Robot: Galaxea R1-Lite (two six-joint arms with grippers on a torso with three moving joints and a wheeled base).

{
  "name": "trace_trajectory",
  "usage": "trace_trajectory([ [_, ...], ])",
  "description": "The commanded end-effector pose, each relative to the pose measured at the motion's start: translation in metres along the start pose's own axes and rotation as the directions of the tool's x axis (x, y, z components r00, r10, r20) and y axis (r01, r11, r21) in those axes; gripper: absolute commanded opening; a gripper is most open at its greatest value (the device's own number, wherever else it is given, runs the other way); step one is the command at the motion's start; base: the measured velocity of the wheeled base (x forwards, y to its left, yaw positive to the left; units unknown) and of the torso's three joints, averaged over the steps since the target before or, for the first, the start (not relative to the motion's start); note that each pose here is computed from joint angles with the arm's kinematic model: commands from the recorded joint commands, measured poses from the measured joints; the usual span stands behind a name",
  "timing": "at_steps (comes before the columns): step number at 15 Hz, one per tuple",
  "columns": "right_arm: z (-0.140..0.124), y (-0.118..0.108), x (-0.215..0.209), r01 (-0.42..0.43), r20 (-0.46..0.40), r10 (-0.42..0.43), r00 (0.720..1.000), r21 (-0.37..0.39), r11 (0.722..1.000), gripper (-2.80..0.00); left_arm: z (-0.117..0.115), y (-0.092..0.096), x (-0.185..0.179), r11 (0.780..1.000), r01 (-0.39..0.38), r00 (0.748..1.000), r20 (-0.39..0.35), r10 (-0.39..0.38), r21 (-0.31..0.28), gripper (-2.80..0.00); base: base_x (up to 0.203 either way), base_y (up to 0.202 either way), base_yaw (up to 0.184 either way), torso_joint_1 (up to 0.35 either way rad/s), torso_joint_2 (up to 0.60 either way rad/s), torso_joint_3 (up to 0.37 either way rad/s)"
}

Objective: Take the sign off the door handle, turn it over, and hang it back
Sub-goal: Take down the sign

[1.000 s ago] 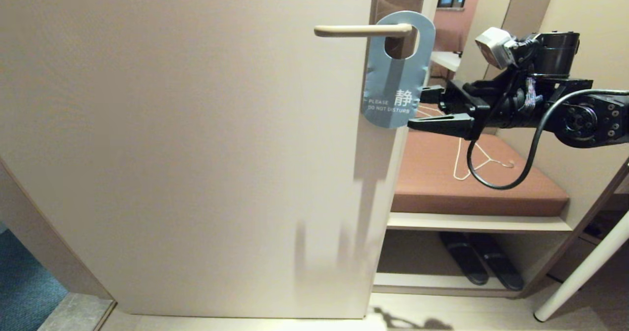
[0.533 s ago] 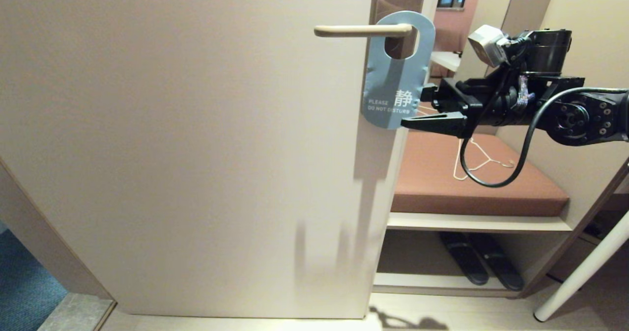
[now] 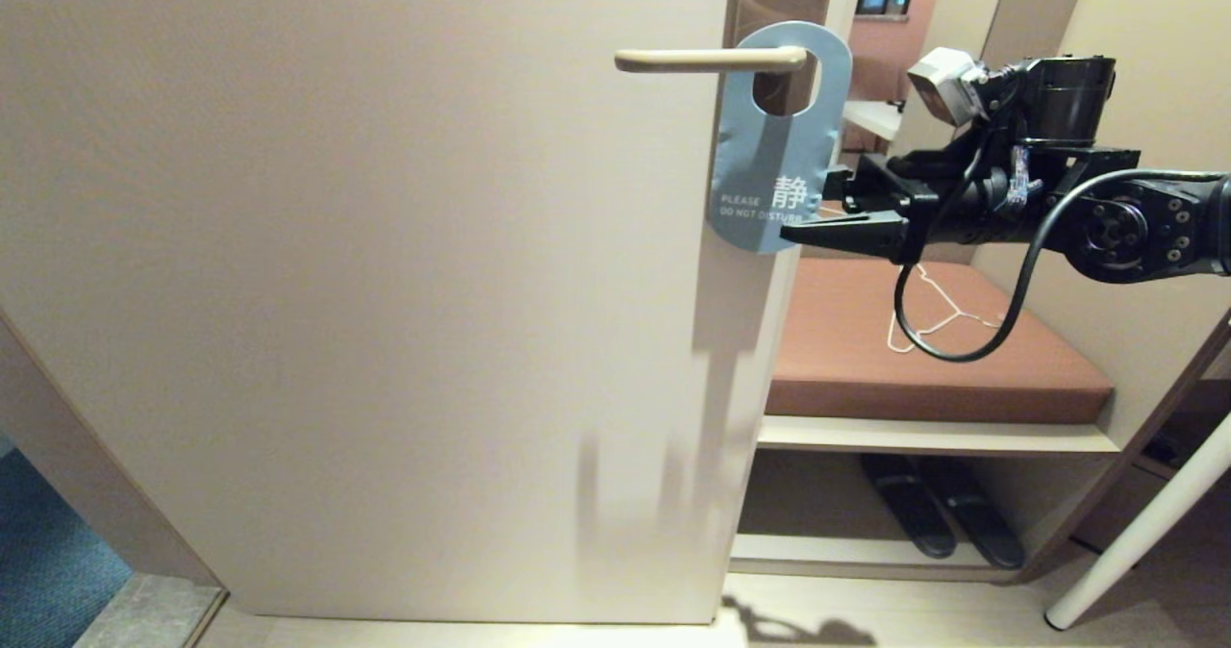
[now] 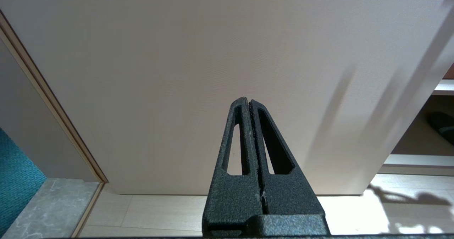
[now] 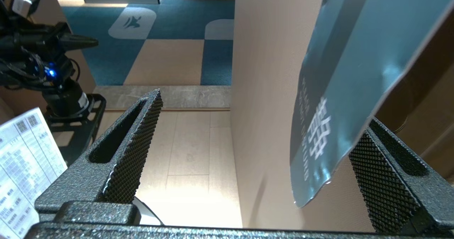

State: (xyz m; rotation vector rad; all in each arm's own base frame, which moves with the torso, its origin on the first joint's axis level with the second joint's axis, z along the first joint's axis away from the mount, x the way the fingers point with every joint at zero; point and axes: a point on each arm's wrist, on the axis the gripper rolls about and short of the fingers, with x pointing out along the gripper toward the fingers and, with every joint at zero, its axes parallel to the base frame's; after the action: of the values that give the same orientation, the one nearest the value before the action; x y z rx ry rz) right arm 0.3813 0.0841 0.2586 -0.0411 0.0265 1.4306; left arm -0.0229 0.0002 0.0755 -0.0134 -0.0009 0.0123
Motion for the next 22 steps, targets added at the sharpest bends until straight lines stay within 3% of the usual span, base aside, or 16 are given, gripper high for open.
trace_trajectory([
  [1, 0.0030, 0.0003, 0.0000, -0.008, 0.005, 0.008, 1.000, -0.009, 1.000, 0.00, 0.0000, 0.0000, 0.0001, 1.000, -0.001, 1.000, -0.001, 0.001, 0.000, -2.80, 0.000, 0.000, 0.000, 0.000, 0.00, 0.000],
  [22, 0.0055, 0.0002, 0.0022, 0.023, 0.003, -0.023, 1.000, 0.017, 1.000, 0.00, 0.0000, 0.0000, 0.0001, 1.000, 0.000, 1.000, -0.001, 0.000, 0.000, -2.80, 0.000, 0.000, 0.000, 0.000, 0.00, 0.000],
])
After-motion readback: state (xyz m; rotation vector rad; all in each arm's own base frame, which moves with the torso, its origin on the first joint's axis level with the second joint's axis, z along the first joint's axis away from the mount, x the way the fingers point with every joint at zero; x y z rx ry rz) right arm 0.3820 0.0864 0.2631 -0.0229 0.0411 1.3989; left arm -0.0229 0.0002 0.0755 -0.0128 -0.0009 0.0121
